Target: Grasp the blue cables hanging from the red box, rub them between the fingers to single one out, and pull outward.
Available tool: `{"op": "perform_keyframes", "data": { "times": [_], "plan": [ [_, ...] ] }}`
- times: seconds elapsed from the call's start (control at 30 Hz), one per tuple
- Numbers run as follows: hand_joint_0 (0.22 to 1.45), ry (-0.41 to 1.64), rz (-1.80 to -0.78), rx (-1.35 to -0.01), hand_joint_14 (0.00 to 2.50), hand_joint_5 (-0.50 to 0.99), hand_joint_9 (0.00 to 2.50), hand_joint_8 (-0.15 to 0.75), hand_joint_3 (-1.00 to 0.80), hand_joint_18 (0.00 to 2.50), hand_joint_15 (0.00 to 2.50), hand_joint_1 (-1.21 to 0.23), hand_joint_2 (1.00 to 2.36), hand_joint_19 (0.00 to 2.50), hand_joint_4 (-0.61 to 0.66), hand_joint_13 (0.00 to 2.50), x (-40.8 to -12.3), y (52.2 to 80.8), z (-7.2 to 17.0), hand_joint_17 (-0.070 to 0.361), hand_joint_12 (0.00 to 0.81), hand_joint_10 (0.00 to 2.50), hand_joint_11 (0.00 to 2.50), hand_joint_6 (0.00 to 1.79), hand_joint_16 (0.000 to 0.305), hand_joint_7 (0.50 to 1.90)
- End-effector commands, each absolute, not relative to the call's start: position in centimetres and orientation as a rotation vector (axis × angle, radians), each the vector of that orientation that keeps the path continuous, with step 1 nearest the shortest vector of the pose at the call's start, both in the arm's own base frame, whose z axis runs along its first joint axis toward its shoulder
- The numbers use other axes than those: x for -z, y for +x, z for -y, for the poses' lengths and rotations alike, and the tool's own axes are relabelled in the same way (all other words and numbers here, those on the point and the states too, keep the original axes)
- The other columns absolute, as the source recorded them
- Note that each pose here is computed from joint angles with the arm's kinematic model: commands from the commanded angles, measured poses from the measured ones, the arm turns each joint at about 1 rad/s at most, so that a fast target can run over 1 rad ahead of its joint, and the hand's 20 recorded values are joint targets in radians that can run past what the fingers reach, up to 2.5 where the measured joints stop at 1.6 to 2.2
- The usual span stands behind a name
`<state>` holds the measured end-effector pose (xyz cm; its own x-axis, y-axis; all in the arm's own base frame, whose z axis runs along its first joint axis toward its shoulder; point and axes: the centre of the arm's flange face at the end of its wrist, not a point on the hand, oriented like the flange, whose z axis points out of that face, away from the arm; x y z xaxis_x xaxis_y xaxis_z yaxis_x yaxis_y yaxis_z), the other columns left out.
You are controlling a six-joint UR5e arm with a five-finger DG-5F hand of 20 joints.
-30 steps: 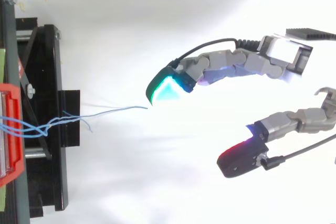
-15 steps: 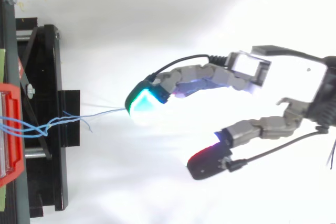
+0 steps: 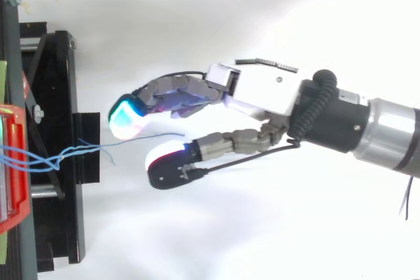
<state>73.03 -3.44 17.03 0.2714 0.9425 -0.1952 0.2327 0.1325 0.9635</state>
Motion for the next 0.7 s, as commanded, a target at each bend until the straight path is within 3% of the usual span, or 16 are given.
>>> {"op": "perform_keyframes", "data": {
  "times": [0.0, 0.27, 0.4, 0.67],
  "plan": [
    [0.53, 1.367, -1.197, -0.752, 0.00, -0.20, 0.53, 0.235, -0.50, 0.50, 0.06, -0.60, 1.00, 0.35, 0.26, 0.40, -16.9, 73.9, 4.0, 0.094, 0.315, 0.00, 0.00, 0.50, 0.042, 0.71],
    [0.53, 1.292, -1.075, -0.749, 0.00, -0.20, 0.53, 0.235, -0.50, 0.50, 0.06, -0.60, 1.00, 0.35, 0.26, 0.40, -17.9, 75.3, 5.9, 0.093, 0.315, 0.00, 0.00, 0.50, 0.041, 0.71],
    [0.53, 1.171, -1.043, -0.731, 0.00, -0.20, 0.54, 0.236, -0.50, 0.51, 0.06, -0.60, 1.00, 0.35, 0.26, 0.40, -18.0, 76.7, 5.0, 0.093, 0.316, 0.00, 0.00, 0.50, 0.041, 0.71],
    [0.53, 1.168, -1.021, -0.769, 0.00, -0.19, 0.54, 0.234, -0.50, 0.51, 0.06, -0.60, 1.00, 0.35, 0.26, 0.41, -15.2, 77.7, 3.4, 0.093, 0.315, 0.00, 0.00, 0.50, 0.041, 0.70]
  ]
}}
